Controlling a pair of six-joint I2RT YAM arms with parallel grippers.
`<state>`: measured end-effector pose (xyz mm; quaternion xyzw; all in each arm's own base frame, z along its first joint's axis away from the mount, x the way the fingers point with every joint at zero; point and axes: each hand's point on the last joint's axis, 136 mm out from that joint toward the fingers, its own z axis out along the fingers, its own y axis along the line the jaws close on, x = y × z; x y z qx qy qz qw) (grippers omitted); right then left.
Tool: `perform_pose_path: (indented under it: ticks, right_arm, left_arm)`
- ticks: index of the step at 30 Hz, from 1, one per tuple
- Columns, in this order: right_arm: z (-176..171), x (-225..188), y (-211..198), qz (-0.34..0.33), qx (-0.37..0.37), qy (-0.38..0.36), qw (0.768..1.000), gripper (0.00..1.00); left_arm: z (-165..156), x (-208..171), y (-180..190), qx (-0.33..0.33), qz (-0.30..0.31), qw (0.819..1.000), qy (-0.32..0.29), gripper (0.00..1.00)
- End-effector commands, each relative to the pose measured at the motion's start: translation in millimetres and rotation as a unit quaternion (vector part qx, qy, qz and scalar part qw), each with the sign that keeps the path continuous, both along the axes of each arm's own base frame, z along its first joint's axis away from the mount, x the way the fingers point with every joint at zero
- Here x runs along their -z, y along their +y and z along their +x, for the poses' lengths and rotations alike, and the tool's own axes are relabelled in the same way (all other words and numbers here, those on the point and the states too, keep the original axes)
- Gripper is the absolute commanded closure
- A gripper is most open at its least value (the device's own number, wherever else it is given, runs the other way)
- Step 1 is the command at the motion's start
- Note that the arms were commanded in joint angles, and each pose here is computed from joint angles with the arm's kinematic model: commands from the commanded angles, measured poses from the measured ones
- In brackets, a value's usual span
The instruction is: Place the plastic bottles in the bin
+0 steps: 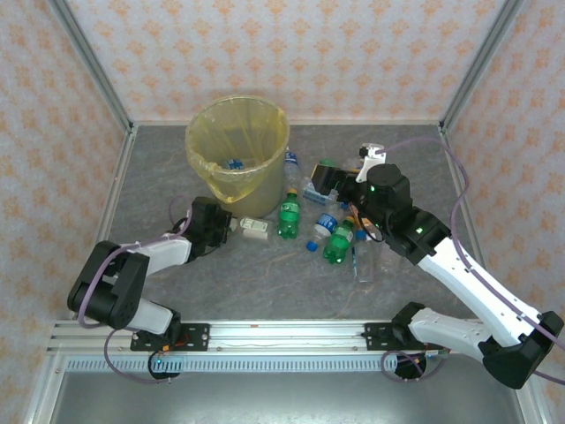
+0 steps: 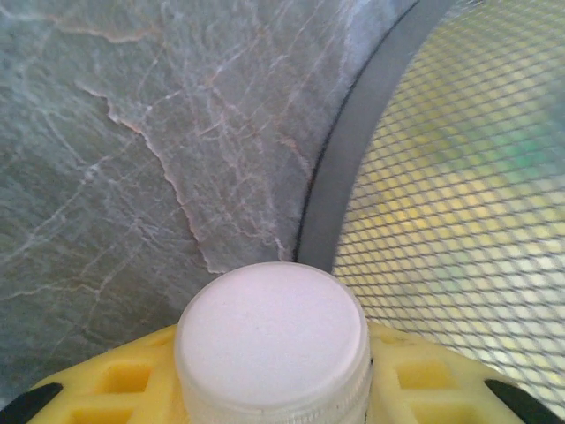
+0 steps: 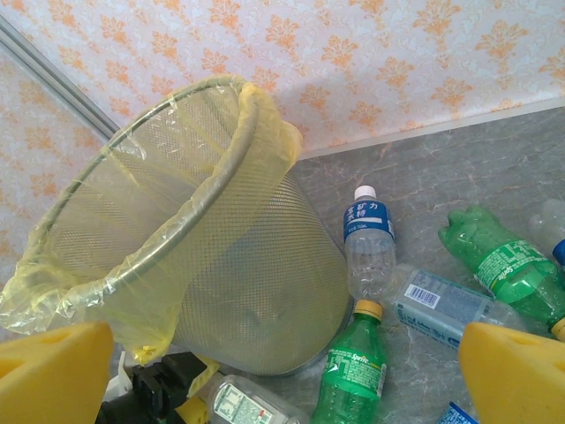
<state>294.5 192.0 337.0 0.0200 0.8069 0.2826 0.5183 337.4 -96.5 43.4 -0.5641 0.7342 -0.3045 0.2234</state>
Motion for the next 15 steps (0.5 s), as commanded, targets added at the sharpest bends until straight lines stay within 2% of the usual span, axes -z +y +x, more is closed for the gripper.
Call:
perform_pose_path:
  ticks: [1, 15]
  right_arm:
    - [-2, -6, -2, -0.002, 0.002, -0.009, 1.000, 0.00]
    - [3, -3, 21, 0.013, -0.039, -0.005, 0.999, 0.00]
  left_arm:
    - [-4, -15, 16, -0.020, 0.020, 1.000, -0.013, 0.62]
    - [-55, -87, 61, -0.081, 0.062, 0.992, -0.070, 0.62]
